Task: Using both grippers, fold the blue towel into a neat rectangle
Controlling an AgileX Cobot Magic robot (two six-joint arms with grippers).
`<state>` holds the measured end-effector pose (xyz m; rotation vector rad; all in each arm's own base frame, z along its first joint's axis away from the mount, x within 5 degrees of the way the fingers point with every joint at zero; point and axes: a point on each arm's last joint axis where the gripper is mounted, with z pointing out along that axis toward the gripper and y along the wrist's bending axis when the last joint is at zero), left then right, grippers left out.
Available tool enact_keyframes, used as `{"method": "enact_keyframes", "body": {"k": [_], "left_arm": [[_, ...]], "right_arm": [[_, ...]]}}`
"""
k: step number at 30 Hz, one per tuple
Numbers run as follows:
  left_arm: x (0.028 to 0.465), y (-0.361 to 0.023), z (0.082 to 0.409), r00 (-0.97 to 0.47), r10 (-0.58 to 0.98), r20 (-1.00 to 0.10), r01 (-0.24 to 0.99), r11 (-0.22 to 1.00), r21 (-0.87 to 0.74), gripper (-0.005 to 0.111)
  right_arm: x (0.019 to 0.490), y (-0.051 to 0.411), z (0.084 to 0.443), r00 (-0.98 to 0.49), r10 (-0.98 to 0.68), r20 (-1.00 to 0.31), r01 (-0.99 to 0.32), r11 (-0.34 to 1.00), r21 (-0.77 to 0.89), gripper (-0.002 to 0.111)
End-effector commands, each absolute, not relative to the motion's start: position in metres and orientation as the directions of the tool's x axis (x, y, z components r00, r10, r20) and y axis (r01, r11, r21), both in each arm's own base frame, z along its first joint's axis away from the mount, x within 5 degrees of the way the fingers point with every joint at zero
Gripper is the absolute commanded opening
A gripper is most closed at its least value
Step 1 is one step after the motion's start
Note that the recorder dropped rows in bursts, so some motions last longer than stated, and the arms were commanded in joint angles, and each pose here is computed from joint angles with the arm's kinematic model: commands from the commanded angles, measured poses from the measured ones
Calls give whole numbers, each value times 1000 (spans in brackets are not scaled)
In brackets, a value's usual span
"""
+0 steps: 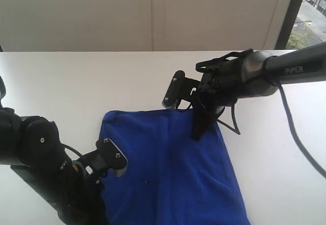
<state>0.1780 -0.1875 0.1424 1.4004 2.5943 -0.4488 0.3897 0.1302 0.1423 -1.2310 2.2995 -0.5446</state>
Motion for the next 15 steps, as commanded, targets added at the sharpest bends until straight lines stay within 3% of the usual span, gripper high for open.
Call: {"method": "enact_keyframes", "body": {"k": [1, 8, 15], "left_arm": [[172, -186, 141, -557, 792, -250, 830, 516, -214, 0], [172, -186, 141, -557, 792, -250, 830, 516, -214, 0], [172, -186, 141, -557, 792, -252, 830, 516, -213, 0]], "right_arm": [[399, 123, 142, -466, -855, -228, -649, 505, -568, 0], [409, 123, 126, -411, -898, -157, -679, 417, -604, 0], [407, 112, 127, -447, -894, -38, -677, 366, -638, 0]]}}
